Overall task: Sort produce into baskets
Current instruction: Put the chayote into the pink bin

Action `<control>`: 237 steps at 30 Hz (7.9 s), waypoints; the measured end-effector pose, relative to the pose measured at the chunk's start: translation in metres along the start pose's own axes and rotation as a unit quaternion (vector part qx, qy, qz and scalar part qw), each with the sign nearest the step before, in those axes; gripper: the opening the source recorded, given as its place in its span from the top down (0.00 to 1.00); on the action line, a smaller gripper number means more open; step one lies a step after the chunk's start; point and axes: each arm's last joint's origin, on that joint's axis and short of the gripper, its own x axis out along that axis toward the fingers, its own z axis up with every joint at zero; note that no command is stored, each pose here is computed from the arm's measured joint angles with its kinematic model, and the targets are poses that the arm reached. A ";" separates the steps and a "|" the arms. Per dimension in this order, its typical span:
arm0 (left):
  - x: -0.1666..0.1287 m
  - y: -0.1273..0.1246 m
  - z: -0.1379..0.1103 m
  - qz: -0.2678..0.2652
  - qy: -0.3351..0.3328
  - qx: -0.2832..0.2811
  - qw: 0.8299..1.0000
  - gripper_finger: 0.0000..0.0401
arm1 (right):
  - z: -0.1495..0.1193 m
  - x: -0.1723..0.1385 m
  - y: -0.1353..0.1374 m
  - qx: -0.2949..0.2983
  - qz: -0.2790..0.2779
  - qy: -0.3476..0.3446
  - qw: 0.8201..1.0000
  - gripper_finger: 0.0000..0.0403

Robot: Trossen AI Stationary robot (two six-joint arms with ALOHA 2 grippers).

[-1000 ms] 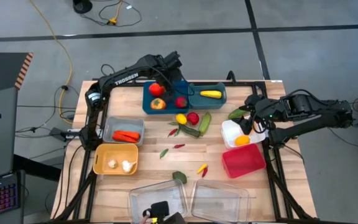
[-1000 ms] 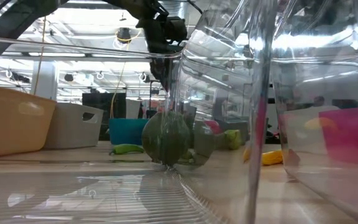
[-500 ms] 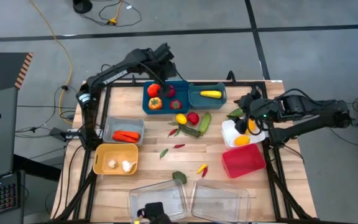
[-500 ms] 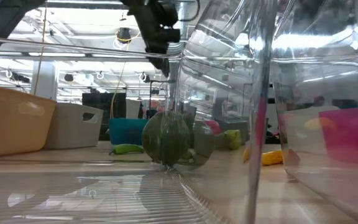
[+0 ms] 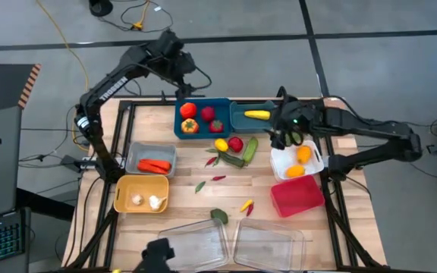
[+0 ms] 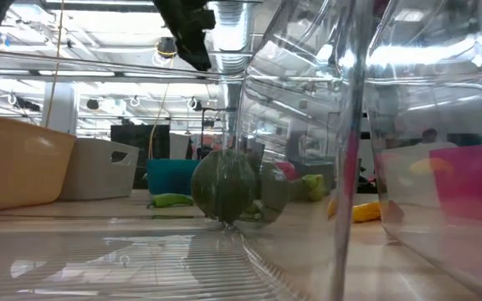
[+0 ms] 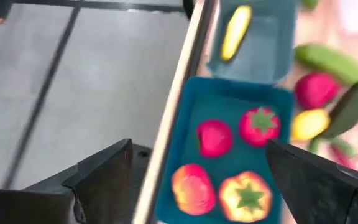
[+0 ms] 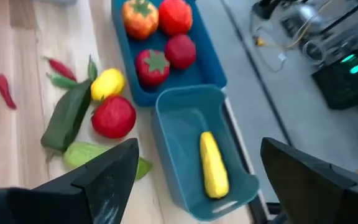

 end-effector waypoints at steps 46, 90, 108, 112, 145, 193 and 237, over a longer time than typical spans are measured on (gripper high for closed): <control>-0.088 -0.042 0.003 -0.053 -0.112 -0.109 0.986 0.12 | -0.041 0.183 0.064 -0.280 0.253 0.211 0.902 0.09; -0.041 -0.137 0.022 -0.190 -0.146 0.042 0.970 0.12 | 0.000 -0.006 0.088 0.033 0.234 0.079 0.968 0.46; 0.045 -0.218 -0.002 -0.192 -0.223 0.029 0.955 0.12 | -0.044 -0.080 0.146 0.030 0.308 0.223 0.924 0.45; 0.047 -0.229 -0.003 -0.190 -0.218 0.036 0.957 0.12 | -0.045 -0.082 0.149 0.019 0.309 0.226 0.924 0.43; 0.050 -0.246 -0.004 -0.187 -0.208 0.048 0.959 0.12 | -0.043 -0.069 0.137 -0.001 0.288 0.232 0.929 0.31; 0.059 -0.215 -0.004 -0.088 -0.202 0.039 0.975 0.12 | -0.118 0.092 -0.091 0.345 0.039 0.459 0.818 0.31; 0.060 -0.215 -0.006 -0.087 -0.190 0.058 0.976 0.12 | -0.173 0.145 -0.068 0.001 0.196 0.458 0.867 0.31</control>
